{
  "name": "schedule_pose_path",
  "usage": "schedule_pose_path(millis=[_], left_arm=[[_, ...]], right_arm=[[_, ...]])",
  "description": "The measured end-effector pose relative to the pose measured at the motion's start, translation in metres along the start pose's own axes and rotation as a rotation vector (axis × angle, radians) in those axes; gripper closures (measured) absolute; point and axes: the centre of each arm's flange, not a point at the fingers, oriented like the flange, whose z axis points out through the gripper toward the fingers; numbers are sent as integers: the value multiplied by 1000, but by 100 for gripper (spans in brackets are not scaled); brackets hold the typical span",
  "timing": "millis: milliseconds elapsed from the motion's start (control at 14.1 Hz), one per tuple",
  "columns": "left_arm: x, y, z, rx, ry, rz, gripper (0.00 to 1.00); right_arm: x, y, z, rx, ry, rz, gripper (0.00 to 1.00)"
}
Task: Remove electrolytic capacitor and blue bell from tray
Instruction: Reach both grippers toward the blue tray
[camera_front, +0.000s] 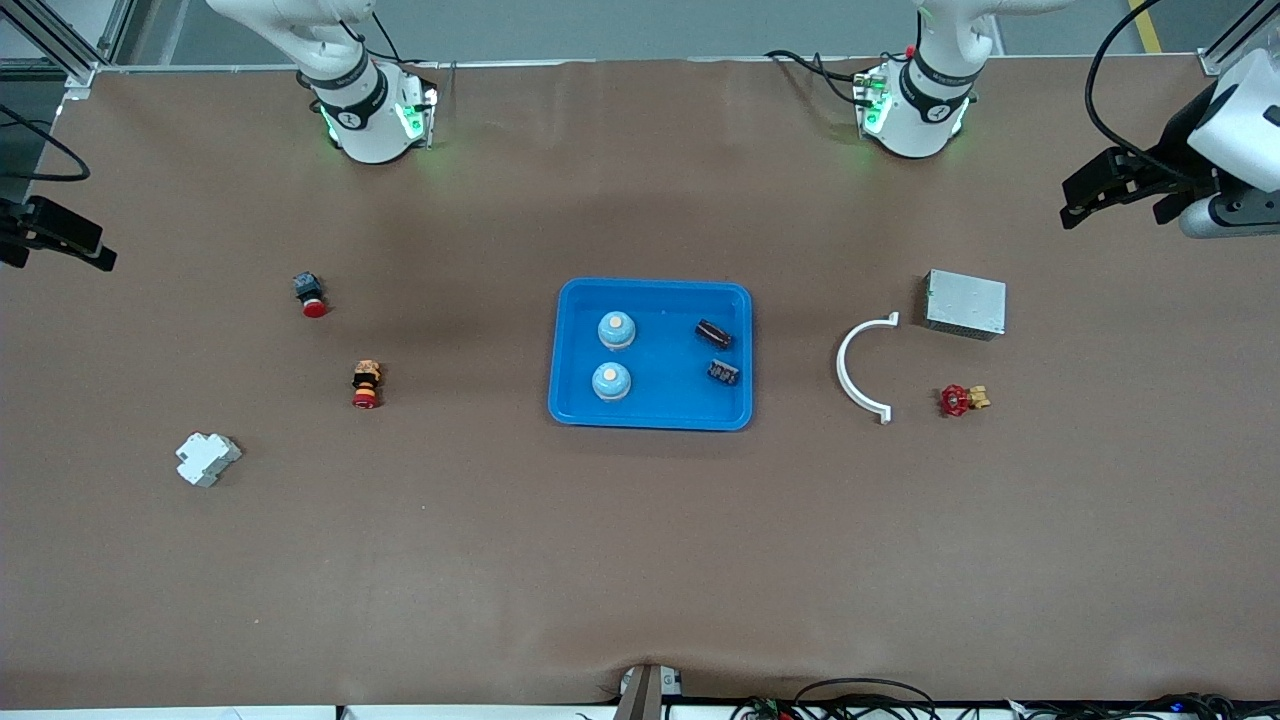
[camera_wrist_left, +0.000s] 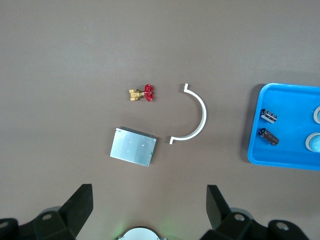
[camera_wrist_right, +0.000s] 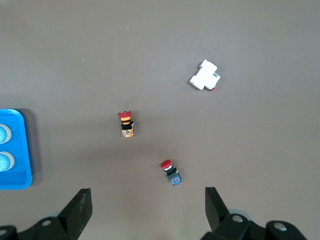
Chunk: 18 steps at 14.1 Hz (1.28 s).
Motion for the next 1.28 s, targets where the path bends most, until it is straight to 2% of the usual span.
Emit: schedule_pose_path(millis=[709, 1064, 1276], left_arm=[[4, -9, -1, -2, -1, -18, 0], [19, -8, 55, 13, -128, -22, 0], [30, -2, 101, 21, -155, -65, 0]], right_arm=[[1, 1, -1, 0, 12, 1, 0], [2, 1, -4, -3, 27, 1, 0], [2, -2, 0, 2, 16, 24, 0]])
